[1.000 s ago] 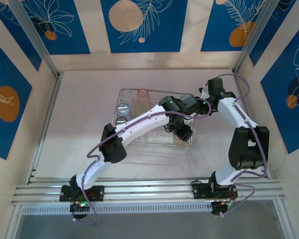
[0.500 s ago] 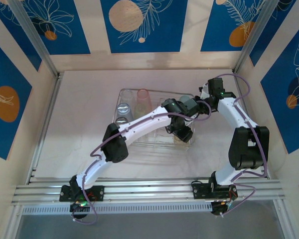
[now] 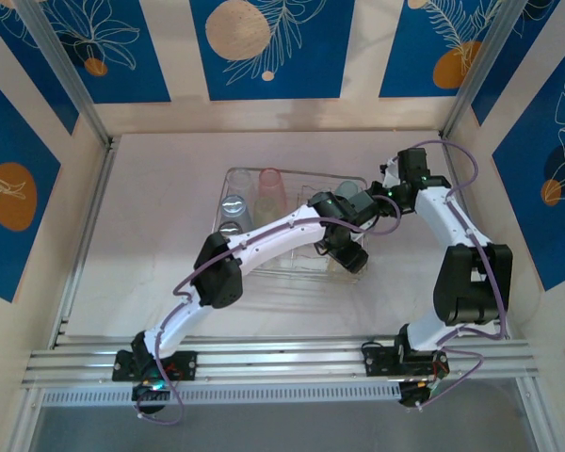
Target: Load the cups into the dish rack
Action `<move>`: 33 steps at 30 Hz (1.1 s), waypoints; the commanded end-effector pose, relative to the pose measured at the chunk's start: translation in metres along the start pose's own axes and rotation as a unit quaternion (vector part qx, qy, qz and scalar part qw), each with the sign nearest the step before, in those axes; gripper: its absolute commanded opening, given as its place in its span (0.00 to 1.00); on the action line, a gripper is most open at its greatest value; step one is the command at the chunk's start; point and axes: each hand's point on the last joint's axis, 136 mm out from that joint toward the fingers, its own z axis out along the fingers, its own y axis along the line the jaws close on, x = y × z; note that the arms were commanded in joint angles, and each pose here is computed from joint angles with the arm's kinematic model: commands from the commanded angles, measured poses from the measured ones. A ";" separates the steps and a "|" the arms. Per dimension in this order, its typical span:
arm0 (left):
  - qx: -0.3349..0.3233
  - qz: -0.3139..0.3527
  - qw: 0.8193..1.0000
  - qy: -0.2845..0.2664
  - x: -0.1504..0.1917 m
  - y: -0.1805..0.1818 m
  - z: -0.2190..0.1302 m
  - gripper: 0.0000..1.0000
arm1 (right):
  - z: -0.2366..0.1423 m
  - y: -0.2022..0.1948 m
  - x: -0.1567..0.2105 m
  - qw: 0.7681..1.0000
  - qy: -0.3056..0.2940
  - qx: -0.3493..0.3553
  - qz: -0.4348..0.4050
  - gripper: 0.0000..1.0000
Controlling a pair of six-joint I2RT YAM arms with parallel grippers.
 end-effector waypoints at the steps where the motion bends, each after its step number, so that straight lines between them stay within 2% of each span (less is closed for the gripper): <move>1: -0.035 0.012 0.999 -0.017 -0.002 0.014 -0.017 0.77 | -0.011 0.008 0.007 1.000 0.001 -0.022 -0.006 0.19; 7: -0.036 0.014 0.998 -0.051 -0.010 0.014 -0.042 0.86 | -0.022 0.016 0.012 0.999 0.004 -0.035 -0.013 0.29; 10: -0.046 0.013 0.997 -0.068 -0.011 0.017 -0.056 1.00 | -0.030 0.016 0.016 0.999 0.001 -0.037 -0.010 0.36; 14: -0.065 0.014 0.990 -0.120 -0.016 0.023 -0.091 1.00 | -0.041 0.007 0.014 0.999 -0.020 -0.027 0.001 0.42; 17: -0.116 0.017 0.976 -0.184 -0.019 0.043 -0.129 1.00 | -0.049 -0.007 0.011 0.999 -0.046 -0.008 0.011 0.46; 19: -0.184 0.023 0.952 -0.245 -0.018 0.067 -0.165 1.00 | -0.054 -0.018 0.008 0.998 -0.068 0.007 0.014 0.49; 21: -0.289 0.016 0.903 -0.317 -0.009 0.104 -0.210 1.00 | -0.058 -0.029 0.004 0.994 -0.104 0.029 0.011 0.54; 23: -0.359 -0.010 0.851 -0.384 0.009 0.139 -0.250 0.99 | -0.064 -0.034 -0.002 0.988 -0.148 0.041 -0.002 0.56; 24: -0.379 -0.036 0.824 -0.420 0.022 0.162 -0.269 0.99 | -0.064 -0.038 -0.002 0.984 -0.172 0.049 -0.015 0.58; 26: -0.375 -0.073 0.799 -0.464 0.054 0.207 -0.276 0.99 | -0.067 -0.037 -0.006 0.970 -0.229 0.058 -0.057 0.60; 29: -0.385 -0.217 0.764 -0.469 0.124 0.296 -0.285 0.99 | -0.070 -0.029 -0.009 0.930 -0.323 0.083 -0.156 0.66; 31: -0.402 -0.277 0.734 -0.473 0.164 0.340 -0.287 0.99 | -0.070 -0.024 -0.008 0.903 -0.371 0.083 -0.202 0.79; 33: -0.426 -0.294 0.694 -0.501 0.196 0.369 -0.291 0.99 | -0.067 -0.026 -0.006 0.885 -0.404 0.076 -0.221 1.00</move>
